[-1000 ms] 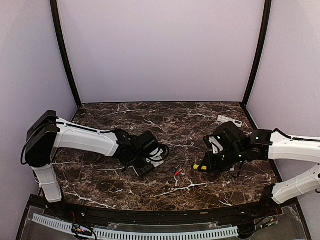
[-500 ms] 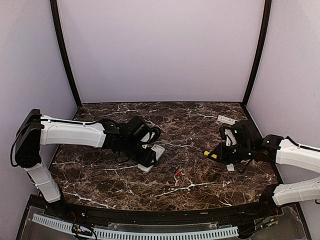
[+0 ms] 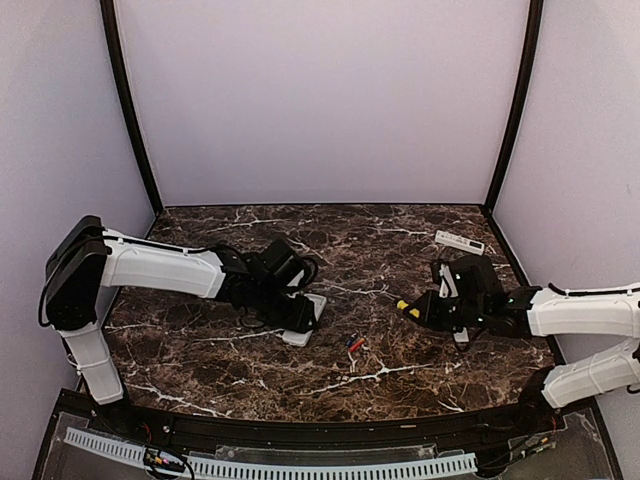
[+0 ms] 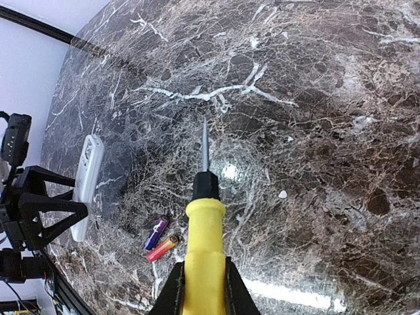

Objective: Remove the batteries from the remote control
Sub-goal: Place the remote control without batteries at the center of the board, then place the screwdriver at the center of the board.

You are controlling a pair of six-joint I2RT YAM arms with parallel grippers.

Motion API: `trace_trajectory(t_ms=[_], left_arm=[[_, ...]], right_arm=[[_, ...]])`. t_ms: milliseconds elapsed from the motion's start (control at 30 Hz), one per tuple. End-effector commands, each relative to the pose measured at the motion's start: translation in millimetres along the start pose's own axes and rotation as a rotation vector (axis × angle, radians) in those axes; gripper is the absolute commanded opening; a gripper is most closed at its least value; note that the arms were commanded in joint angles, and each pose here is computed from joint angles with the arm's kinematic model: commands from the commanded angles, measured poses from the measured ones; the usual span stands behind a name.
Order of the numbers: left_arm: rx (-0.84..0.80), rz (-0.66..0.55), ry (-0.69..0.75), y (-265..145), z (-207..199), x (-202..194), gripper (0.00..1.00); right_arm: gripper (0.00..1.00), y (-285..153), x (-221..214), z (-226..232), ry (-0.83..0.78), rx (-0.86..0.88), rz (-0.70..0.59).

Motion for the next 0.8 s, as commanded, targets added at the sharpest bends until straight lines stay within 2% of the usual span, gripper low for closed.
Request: trace_trajectory(t_ms=[0,133,333,400,533,767], left_arm=[[0.066,0.008,-0.018,11.0,11.4,-3.7,0.45],[0.091,0.014,-0.002,15.0,15.7,-5.6,0.47],[0.097,0.013,0.013,12.4,15.5,-4.6,0.7],[0.096,0.002,0.018,9.6,14.7,-2.3,0.75],[0.093,-0.009,0.026,5.3,13.3,-0.2,0.82],[0.043,-0.038,0.025,-12.2,18.1,15.9,0.86]], right_arm=[[0.0,8.8,1.2,-2.4,-0.002,-0.002,-0.03],[0.0,22.0,-9.7,-8.9,0.001,-0.021,0.018],[0.0,36.1,-15.5,-8.8,-0.004,-0.036,0.063],[0.06,39.5,-17.3,-9.5,-0.005,-0.043,0.075],[0.11,44.3,-21.5,-12.1,-0.001,-0.056,0.093],[0.3,43.6,-24.0,-15.3,0.004,-0.083,0.095]])
Point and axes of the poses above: each gripper's point midway between its finger pads, its own y axis out along the fingers, its own z axis along the line the jaws close on, x = y × z, the point moved 6 cm from there along -y, back along the fingers, and after that the axes turned 9 degrees about -y, right-handed, at the moved point
